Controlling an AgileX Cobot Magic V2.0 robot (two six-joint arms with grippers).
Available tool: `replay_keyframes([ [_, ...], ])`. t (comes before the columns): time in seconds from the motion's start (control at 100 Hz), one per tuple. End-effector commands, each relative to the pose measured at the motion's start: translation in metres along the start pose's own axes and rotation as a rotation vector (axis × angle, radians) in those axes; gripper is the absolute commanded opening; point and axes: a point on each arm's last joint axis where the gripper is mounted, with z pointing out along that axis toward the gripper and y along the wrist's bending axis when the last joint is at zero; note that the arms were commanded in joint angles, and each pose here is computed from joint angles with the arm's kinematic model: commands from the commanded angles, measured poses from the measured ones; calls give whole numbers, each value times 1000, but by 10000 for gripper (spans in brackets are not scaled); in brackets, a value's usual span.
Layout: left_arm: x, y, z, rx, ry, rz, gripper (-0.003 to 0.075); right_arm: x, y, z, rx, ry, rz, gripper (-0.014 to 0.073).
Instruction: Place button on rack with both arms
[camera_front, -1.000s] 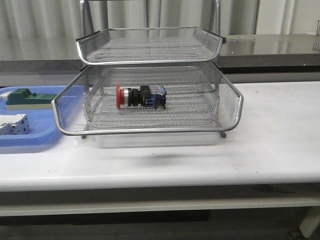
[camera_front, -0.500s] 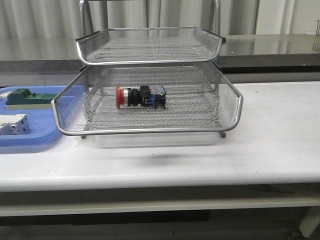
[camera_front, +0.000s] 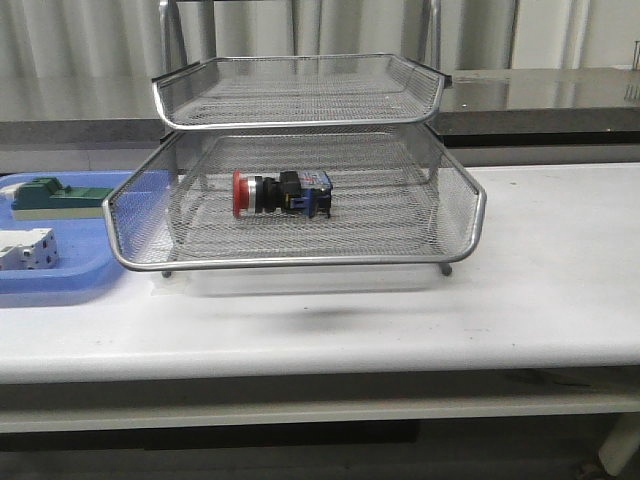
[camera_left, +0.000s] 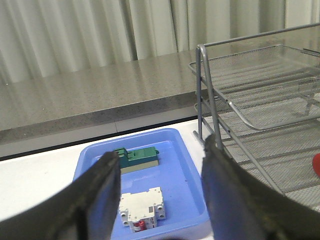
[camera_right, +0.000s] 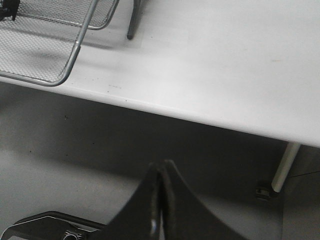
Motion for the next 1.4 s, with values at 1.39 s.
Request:
replay_keyframes([
  [1.39,-16,3,-1,-24,-101,-19,4,-31,22,44,-222,16,123,-57],
])
